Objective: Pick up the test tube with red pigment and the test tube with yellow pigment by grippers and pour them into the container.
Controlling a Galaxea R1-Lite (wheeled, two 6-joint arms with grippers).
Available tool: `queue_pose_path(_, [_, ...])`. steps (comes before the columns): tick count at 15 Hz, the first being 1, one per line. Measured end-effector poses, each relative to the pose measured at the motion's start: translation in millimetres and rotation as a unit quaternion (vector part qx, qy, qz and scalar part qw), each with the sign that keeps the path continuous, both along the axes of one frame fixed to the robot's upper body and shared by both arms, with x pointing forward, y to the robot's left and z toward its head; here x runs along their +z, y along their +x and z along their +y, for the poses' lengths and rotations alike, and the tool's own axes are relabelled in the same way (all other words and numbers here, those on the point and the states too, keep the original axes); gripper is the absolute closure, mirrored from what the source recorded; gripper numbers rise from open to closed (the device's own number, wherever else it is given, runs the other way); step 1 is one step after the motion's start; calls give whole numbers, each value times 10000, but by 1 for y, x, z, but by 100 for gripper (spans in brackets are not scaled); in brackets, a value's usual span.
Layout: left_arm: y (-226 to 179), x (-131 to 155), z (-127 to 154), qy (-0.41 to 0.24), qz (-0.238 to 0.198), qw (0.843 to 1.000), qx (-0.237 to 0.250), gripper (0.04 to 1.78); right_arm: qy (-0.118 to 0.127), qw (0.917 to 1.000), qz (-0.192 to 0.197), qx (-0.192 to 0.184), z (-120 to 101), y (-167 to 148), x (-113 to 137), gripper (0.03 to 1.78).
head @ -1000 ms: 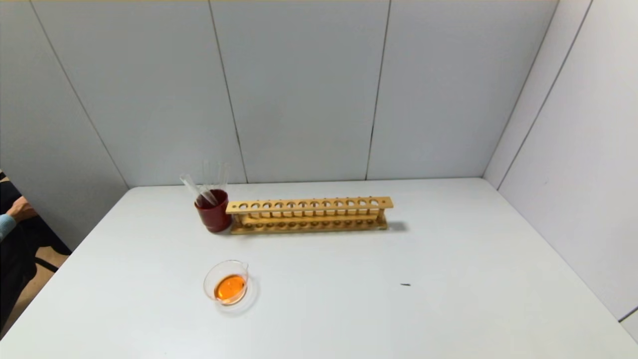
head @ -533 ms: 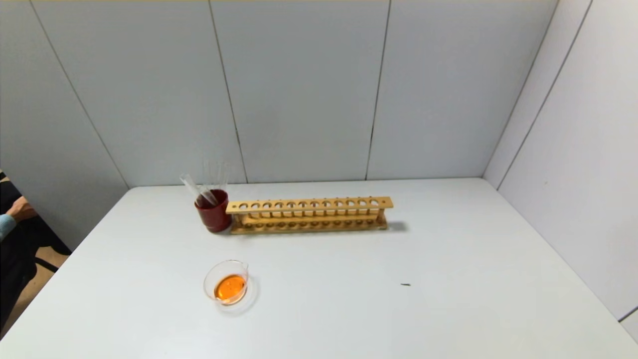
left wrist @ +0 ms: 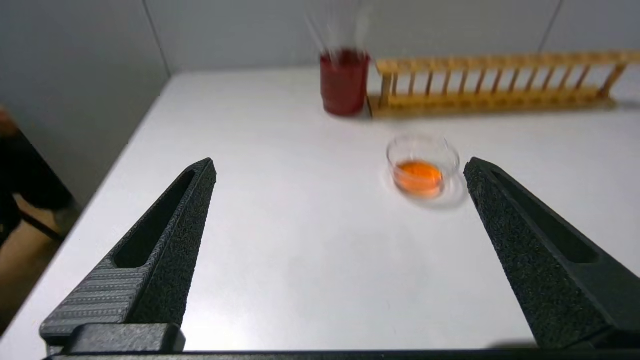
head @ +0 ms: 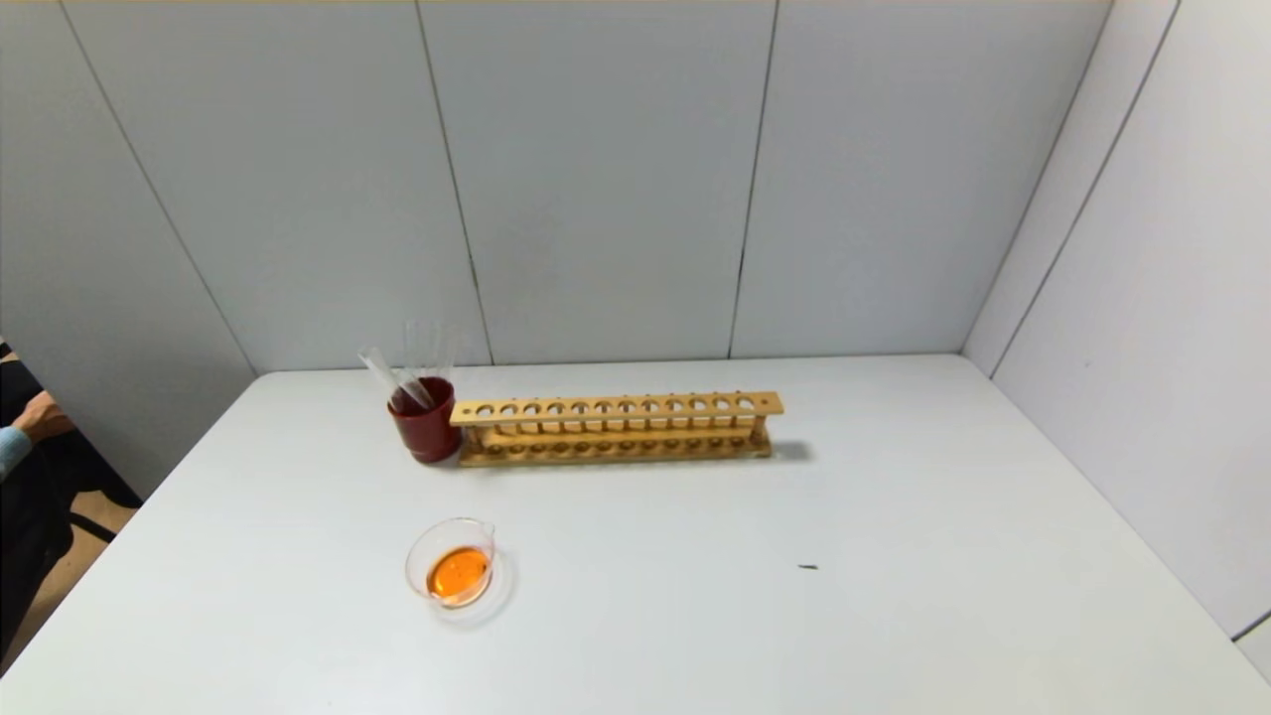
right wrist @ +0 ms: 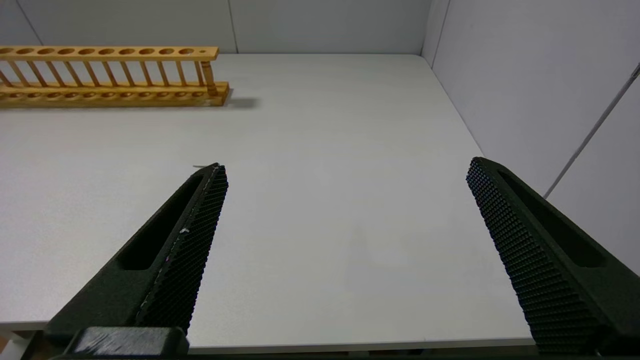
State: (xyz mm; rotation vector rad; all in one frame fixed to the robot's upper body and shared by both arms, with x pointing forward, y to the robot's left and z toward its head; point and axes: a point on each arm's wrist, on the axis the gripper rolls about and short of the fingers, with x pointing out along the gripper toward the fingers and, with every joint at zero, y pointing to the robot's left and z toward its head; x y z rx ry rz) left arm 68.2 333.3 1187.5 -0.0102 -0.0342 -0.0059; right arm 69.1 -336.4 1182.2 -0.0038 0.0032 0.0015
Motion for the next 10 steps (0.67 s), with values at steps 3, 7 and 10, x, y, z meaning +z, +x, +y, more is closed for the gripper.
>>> queue_pose_path(3, [-1, -2, 0, -35, 155, 9999, 45, 7, 0, 10000, 0, -2, 0, 0, 0, 6])
queue_pose_path(7, [-1, -2, 0, -78, 154, 9998, 40, 7, -2, 10000, 0, 2, 0, 0, 0, 6])
queue_pose_path(10, [-1, -2, 0, -78, 155, 9998, 38, 7, 3, 10000, -2, 0, 0, 0, 0, 6])
